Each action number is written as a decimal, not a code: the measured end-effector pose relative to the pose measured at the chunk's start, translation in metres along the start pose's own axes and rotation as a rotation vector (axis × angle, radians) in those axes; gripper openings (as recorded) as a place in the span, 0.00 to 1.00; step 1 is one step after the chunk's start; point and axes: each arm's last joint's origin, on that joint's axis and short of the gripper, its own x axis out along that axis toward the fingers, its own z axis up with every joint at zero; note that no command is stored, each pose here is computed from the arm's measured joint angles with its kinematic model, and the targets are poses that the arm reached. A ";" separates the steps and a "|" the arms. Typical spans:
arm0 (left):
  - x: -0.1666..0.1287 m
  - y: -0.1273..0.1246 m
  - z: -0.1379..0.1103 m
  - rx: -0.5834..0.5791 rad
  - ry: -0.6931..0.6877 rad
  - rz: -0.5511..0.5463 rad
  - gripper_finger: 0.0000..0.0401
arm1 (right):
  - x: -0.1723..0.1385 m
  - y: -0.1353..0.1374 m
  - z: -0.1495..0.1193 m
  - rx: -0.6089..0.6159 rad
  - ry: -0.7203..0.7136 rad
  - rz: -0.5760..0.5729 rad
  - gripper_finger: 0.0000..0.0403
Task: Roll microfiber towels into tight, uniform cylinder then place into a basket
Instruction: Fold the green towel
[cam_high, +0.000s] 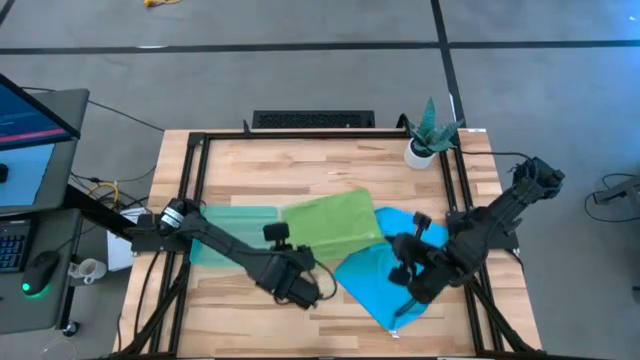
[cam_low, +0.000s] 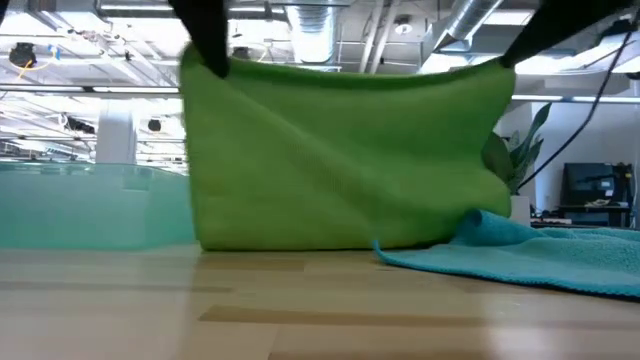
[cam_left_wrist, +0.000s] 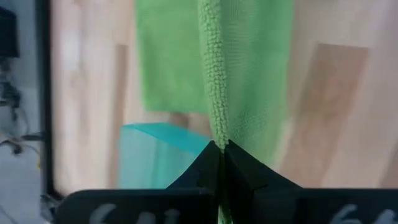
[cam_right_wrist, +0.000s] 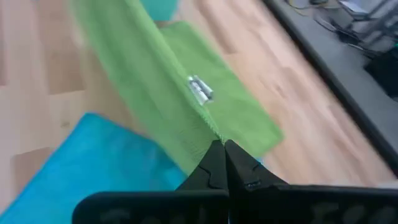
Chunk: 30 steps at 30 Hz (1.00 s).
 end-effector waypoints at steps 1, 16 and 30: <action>0.000 -0.005 -0.001 -0.004 -0.014 -0.013 0.00 | 0.001 0.007 -0.002 -0.007 -0.002 0.012 0.00; 0.031 -0.038 0.000 0.109 -0.011 -0.258 0.00 | 0.009 0.071 -0.044 0.080 0.227 0.197 0.03; 0.036 -0.039 -0.004 0.143 0.015 -0.257 0.00 | 0.028 0.064 -0.043 0.104 0.389 0.146 0.19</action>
